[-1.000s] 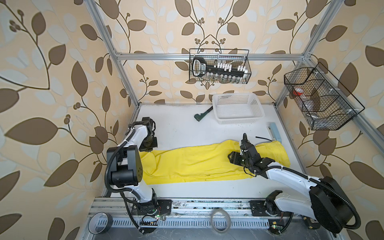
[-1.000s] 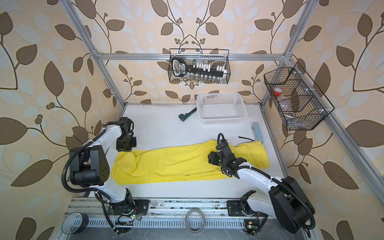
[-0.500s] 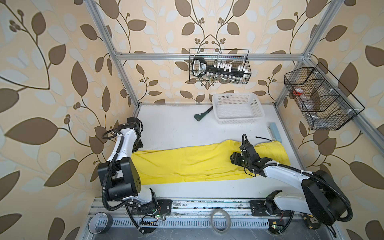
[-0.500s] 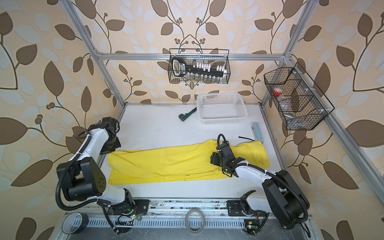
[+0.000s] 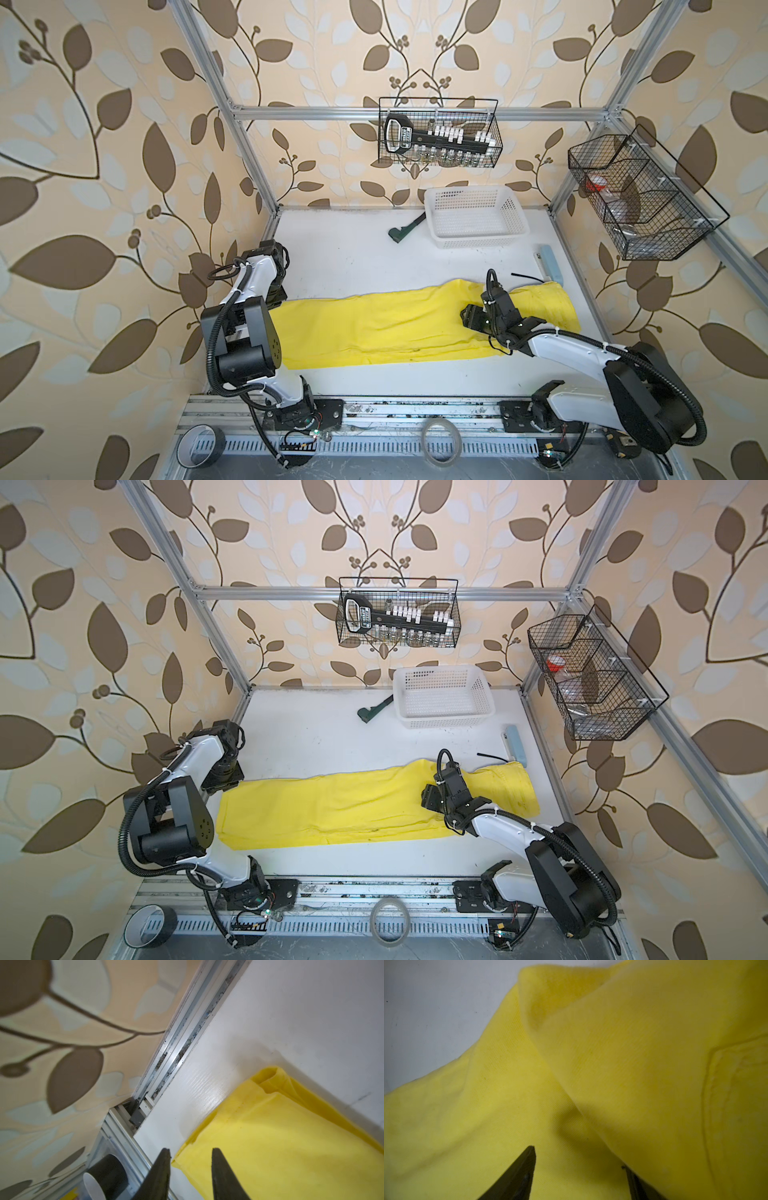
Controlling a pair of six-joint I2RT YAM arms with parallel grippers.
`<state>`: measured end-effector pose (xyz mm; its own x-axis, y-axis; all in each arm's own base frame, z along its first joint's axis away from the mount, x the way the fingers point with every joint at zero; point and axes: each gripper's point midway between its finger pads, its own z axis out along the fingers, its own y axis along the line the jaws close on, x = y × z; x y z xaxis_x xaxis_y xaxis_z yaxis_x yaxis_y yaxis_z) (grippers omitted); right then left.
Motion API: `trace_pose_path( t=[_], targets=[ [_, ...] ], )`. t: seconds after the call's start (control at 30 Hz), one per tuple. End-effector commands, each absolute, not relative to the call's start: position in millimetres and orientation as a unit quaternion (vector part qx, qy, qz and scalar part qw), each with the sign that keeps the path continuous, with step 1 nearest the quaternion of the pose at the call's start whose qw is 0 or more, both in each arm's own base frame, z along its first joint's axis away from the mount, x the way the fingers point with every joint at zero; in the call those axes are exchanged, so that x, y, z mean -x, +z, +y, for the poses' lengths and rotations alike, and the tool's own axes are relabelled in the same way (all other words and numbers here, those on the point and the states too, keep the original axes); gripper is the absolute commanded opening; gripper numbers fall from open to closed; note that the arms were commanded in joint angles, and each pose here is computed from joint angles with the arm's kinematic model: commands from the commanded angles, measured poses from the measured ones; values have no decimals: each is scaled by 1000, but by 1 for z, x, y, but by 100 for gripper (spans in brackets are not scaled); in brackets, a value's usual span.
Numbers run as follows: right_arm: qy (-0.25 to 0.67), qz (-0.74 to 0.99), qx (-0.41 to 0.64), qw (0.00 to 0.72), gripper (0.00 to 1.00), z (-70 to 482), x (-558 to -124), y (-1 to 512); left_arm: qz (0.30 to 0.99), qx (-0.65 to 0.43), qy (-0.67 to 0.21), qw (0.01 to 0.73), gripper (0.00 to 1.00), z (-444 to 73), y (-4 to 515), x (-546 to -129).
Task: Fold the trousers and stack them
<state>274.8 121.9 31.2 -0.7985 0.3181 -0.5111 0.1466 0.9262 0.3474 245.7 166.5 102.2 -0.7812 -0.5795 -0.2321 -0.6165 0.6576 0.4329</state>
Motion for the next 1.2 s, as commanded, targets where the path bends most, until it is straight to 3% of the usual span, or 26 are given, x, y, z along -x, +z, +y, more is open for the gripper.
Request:
trace_pose_path(
  t=[0.0, 0.1, 0.2, 0.37, 0.73, 0.97, 1.17],
  targets=[
    [129, 948, -129, 262, 69, 109, -258, 20, 887, 359, 288, 48, 69, 183, 124, -234],
    [141, 943, -122, 275, 70, 111, -262, 36, 895, 366, 248, 58, 73, 179, 126, -239],
    [158, 937, -99, 294, 70, 119, -268, 57, 910, 359, 199, 55, 86, 165, 116, -244],
    [188, 929, -59, 314, 71, 136, -267, 77, 920, 365, 137, 37, 89, 148, 88, -245],
    [218, 927, 10, 306, 71, 194, -248, 76, 902, 422, 87, 0, 90, 164, 53, -238],
    [208, 930, 14, 304, 72, 197, -245, 72, 899, 431, 69, -28, 90, 171, 27, -243],
    [200, 932, 8, 303, 72, 193, -243, 66, 895, 443, 17, -51, 83, 161, 5, -247]
  ],
)
